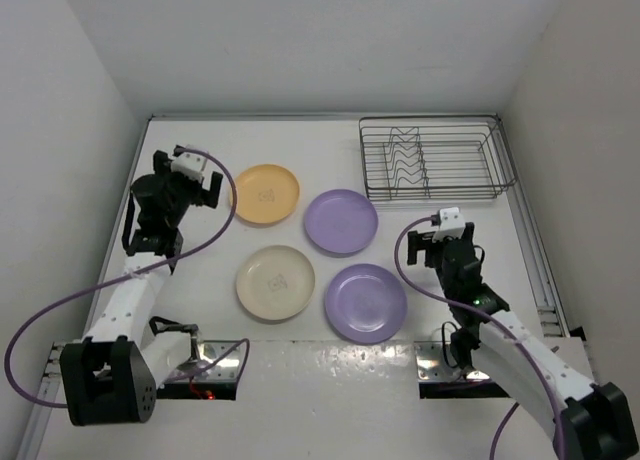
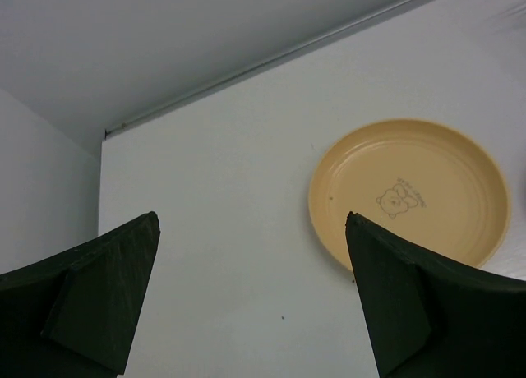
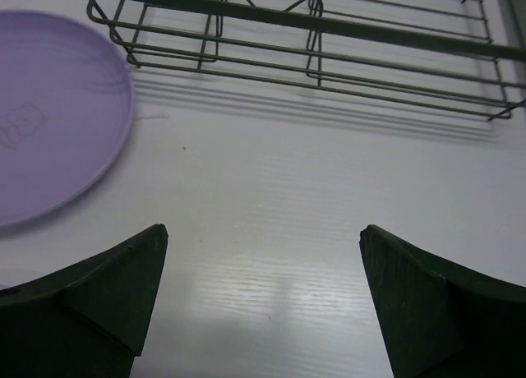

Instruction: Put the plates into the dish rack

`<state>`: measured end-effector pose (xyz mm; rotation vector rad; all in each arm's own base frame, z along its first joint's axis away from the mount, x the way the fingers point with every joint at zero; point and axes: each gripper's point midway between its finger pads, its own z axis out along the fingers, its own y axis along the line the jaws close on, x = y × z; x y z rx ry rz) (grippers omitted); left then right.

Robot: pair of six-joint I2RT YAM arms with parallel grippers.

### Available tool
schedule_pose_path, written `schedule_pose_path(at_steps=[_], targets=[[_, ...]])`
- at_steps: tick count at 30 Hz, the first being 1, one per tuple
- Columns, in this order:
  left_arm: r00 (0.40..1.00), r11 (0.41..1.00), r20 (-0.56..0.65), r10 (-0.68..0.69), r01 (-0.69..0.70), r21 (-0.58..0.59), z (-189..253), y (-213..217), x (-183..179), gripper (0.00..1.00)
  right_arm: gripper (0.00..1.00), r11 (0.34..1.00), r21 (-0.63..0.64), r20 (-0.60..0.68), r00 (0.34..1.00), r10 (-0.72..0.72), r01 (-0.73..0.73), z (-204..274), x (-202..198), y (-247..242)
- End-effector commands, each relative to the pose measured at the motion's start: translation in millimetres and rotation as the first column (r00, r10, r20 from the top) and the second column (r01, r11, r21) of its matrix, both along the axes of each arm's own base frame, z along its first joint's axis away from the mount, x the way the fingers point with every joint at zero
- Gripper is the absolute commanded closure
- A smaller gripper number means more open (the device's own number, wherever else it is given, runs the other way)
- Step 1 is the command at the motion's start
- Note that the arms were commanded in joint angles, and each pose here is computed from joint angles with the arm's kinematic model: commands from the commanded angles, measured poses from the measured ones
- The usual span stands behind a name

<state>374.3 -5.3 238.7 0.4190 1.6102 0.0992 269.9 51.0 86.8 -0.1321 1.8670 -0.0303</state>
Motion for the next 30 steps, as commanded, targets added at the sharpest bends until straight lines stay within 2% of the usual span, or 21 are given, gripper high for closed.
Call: schedule_pose_path(at_steps=[1, 3, 4, 5, 6, 7, 8, 9, 10, 11, 12, 13, 14, 16, 17, 19, 20, 21, 22, 25, 30], targets=[[0.974, 0.985, -0.174, 0.144, -0.157, -0.068, -11, 17, -4, 0.0, 0.0, 0.973, -0.227, -0.063, 0.997, -0.053, 0.037, 18, -10, -23], [0.96, 0.986, -0.267, 0.085, -0.119, -0.115, 1, 5, 5, 0.0, 0.0, 0.954, -0.3, -0.027, 0.999, -0.043, 0.033, 50, -2, -26], [0.944, 0.979, -0.324, 0.063, -0.121, -0.163, -3, 3, 9, 0.0, 0.0, 0.958, -0.285, -0.019, 0.999, -0.049, 0.042, 58, 0, -24], [0.91, 0.976, -0.412, -0.053, -0.041, -0.214, -25, -14, 16, 0.0, 0.0, 0.974, -0.211, 0.06, 0.996, -0.07, 0.081, 98, 10, -20], [0.877, 0.965, -0.468, -0.11, -0.018, -0.26, -22, -21, 15, 0.0, 0.0, 0.99, -0.002, 0.058, 0.989, -0.139, 0.14, 104, 15, -13], [0.845, 0.958, -0.515, -0.146, -0.009, -0.287, -29, -24, 17, 0.0, 0.0, 0.998, 0.031, 0.057, 0.997, -0.052, 0.05, 115, 19, 4], [0.805, 0.951, -0.564, -0.183, -0.001, -0.309, -36, -29, 18, 0.0, 0.0, 0.989, 0.089, 0.055, 0.992, 0.118, -0.122, 132, 20, 30], [0.704, 0.938, -0.666, -0.247, 0.001, -0.347, -69, -36, 23, 0.03, 0.02, 0.95, 0.148, 0.017, 0.962, 0.274, -0.273, 137, 22, 61], [0.641, 0.934, -0.72, -0.265, -0.016, -0.358, -53, -38, 24, 0.04, 0.04, 0.939, 0.193, -0.013, 0.956, 0.292, -0.284, 139, 24, 66], [0.592, 0.934, -0.753, -0.288, -0.001, -0.357, -56, -35, 29, 0.1, 0.04, 0.939, 0.231, -0.082, 0.957, 0.279, -0.254, 146, 23, 64], [0.546, 0.924, -0.771, -0.328, 0.015, -0.383, -56, -40, 32, 0.1, 0.07, 0.932, 0.298, -0.167, 0.95, 0.263, -0.206, 142, 36, 71], [0.529, 0.925, -0.781, -0.332, 0.022, -0.378, -55, -36, 61, 0.12, 0.11, 0.921, 0.338, -0.179, 0.947, 0.266, -0.195, 152, 41, 75], [0.417, 0.926, -0.842, -0.343, -0.004, -0.379, -65, -41, 50, 0.17, 0.14, 0.921, 0.362, -0.272, 0.929, 0.252, -0.145, 132, 42, 71], [0.385, 0.947, -0.878, -0.284, -0.027, -0.319, -86, -35, 62, 0.2, 0.14, 0.911, 0.392, -0.308, 0.915, 0.262, -0.129, 123, 46, 78], [0.45, 0.959, -0.861, -0.236, -0.034, -0.28, -93, -31, 80, 0.2, 0.12, 0.9, 0.426, -0.304, 0.922, 0.239, -0.093, 122, 50, 80], [0.434, 0.957, -0.877, -0.205, -0.1, -0.273, -120, -32, 81, 0.21, 0.08, 0.893, 0.442, -0.293, 0.928, 0.229, -0.081, 112, 52, 82], [0.453, 0.957, -0.871, -0.187, -0.116, -0.266, -122, -30, 87, 0.2, 0.07, 0.891, 0.444, -0.277, 0.932, 0.232, -0.09, 113, 51, 84], [0.399, 0.954, -0.9, -0.173, -0.16, -0.254, -147, -28, 87, 0.2, 0.06, 0.893, 0.439, -0.246, 0.941, 0.232, -0.105, 113, 53, 86], [0.375, 0.958, -0.915, -0.147, -0.176, -0.226, -160, -23, 86, 0.2, 0.06, 0.896, 0.434, -0.253, 0.942, 0.22, -0.093, 108, 52, 85], [0.341, 0.963, -0.938, -0.058, -0.229, -0.142, -196, -5, 86, 0.22, 0.06, 0.905, 0.409, -0.257, 0.938, 0.234, -0.114, 102, 47, 90], [0.37, 0.961, -0.92, -0.13, -0.181, -0.209, -207, -21, 92, 0.26, 0.09, 0.925, 0.356, -0.268, 0.934, 0.236, -0.132, 93, 40, 97]])
